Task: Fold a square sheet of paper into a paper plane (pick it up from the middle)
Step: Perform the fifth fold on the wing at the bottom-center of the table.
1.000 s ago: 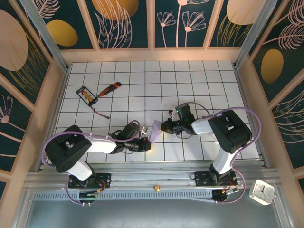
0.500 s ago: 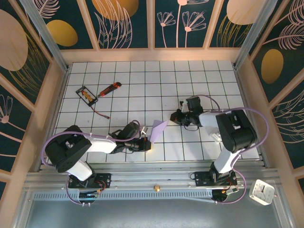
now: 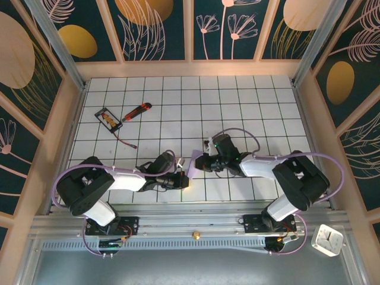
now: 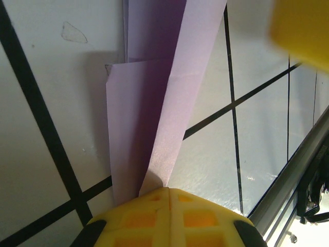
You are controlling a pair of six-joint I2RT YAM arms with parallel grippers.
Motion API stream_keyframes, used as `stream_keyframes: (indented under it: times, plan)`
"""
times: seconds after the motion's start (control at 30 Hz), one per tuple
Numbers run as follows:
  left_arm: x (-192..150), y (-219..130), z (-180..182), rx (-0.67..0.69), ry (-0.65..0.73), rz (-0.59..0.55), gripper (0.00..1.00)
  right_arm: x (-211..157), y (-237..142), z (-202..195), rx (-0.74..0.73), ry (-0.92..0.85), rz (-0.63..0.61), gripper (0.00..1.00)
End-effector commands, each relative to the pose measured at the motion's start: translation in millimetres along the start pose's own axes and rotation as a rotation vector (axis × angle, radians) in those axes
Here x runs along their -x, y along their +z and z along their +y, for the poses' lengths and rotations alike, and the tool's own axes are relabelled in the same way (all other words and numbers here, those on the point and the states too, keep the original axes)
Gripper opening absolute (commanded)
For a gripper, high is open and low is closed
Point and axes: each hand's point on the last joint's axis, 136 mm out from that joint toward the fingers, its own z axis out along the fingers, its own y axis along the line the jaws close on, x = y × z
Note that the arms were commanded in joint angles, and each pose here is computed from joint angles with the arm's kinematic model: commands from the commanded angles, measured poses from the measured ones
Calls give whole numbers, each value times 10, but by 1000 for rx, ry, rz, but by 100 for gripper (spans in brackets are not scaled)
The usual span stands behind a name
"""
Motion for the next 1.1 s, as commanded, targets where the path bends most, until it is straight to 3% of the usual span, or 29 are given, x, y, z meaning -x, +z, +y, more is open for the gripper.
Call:
stream_keyframes:
  times: [0.0, 0.43, 0.73, 1.07]
  plan:
    - [-493, 19, 630, 225, -103, 154, 0, -105, 112, 15, 20, 40, -2, 0]
    - [-506, 15, 654, 234, -105, 156, 0, -442, 257, -28, 21, 94, 59, 0]
    - [-497, 11, 649, 234, -105, 154, 0, -541, 305, -332, -92, 147, 77, 0]
    - [-531, 5, 683, 245, -104, 164, 0, -357, 191, -562, -186, 164, 24, 0]
